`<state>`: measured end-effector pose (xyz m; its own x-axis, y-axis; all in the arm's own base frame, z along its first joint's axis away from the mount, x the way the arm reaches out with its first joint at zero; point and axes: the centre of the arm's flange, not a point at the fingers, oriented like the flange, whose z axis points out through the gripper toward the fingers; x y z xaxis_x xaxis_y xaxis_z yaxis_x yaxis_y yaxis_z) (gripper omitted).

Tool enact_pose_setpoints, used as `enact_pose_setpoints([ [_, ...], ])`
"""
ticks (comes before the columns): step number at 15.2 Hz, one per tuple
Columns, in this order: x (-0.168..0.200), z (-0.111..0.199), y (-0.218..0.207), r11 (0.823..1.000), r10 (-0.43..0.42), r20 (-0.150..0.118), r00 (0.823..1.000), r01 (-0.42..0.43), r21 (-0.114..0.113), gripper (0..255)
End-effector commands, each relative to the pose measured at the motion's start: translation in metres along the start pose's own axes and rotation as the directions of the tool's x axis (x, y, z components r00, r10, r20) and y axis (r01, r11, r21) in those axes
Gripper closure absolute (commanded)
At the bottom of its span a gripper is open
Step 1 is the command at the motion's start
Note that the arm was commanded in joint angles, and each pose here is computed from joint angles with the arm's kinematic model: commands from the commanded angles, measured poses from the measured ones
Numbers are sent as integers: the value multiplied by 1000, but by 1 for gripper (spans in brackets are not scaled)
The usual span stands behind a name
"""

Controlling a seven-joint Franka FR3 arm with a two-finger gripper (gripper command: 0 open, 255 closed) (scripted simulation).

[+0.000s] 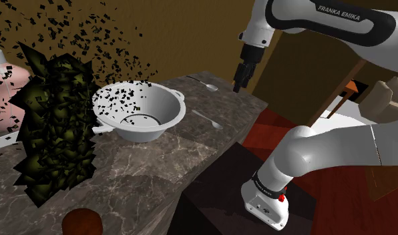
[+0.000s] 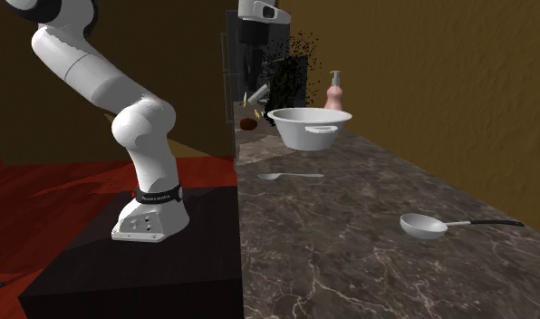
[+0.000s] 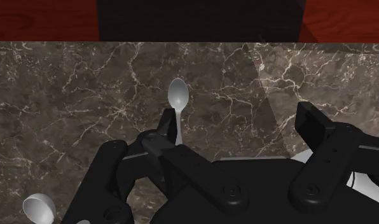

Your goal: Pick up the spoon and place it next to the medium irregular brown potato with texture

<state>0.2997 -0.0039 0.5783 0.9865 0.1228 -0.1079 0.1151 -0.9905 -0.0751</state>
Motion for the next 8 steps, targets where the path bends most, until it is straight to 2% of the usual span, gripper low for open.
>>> enact_pose_setpoints([
  [1,0,0,0,1000,0,0,1000,0,0,0],
  [8,58,66,36,999,23,10,1000,-23,31,0],
])
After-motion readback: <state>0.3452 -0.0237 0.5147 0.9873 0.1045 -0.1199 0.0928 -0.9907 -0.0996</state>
